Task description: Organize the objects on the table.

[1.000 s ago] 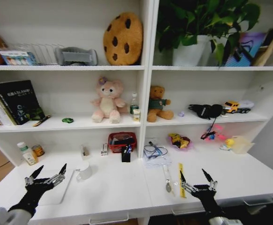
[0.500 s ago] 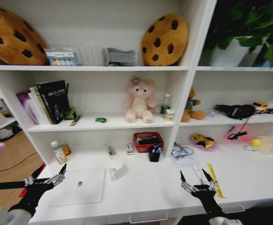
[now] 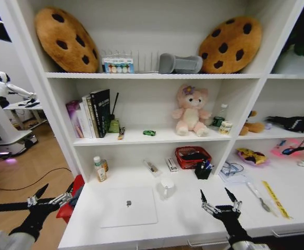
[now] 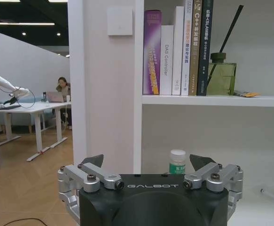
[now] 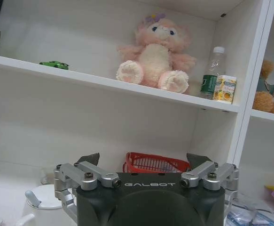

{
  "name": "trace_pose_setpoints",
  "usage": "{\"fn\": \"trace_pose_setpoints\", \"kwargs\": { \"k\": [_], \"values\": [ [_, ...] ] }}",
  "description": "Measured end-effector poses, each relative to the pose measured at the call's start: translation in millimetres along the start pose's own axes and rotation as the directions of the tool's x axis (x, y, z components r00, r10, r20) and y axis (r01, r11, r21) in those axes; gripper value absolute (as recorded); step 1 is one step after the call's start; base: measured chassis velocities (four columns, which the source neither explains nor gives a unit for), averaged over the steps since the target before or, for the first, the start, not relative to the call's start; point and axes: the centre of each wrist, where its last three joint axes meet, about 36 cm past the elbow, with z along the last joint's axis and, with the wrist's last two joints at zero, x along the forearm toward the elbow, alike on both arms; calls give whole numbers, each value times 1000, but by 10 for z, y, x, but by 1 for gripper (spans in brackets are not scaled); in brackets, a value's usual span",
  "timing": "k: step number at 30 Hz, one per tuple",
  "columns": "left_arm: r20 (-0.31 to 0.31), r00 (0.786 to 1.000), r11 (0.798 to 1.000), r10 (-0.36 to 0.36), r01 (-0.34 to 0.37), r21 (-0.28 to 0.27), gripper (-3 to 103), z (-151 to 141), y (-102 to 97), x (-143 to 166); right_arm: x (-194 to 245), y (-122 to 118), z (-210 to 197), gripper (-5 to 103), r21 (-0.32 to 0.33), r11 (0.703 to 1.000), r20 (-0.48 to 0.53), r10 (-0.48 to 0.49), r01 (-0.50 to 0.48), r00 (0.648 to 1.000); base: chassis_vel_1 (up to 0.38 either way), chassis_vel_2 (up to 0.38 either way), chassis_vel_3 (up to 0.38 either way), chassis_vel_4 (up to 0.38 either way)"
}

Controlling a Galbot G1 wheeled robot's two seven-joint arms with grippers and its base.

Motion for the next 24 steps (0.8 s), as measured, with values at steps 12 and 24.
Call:
{"fn": "trace_pose_setpoints", "kwargs": {
  "k": [12, 24],
  "values": [
    [0, 1000, 1000, 1, -1, 0, 100, 0, -1, 0, 0, -1, 0, 100, 0, 1000, 0, 1, -1, 1000, -45, -36, 26, 29],
    [0, 1000, 1000, 0, 0, 0, 100, 0, 0, 0, 0, -1, 0, 100, 0, 1000, 0, 0, 0, 1000, -24, -15, 21, 14]
  ]
}}
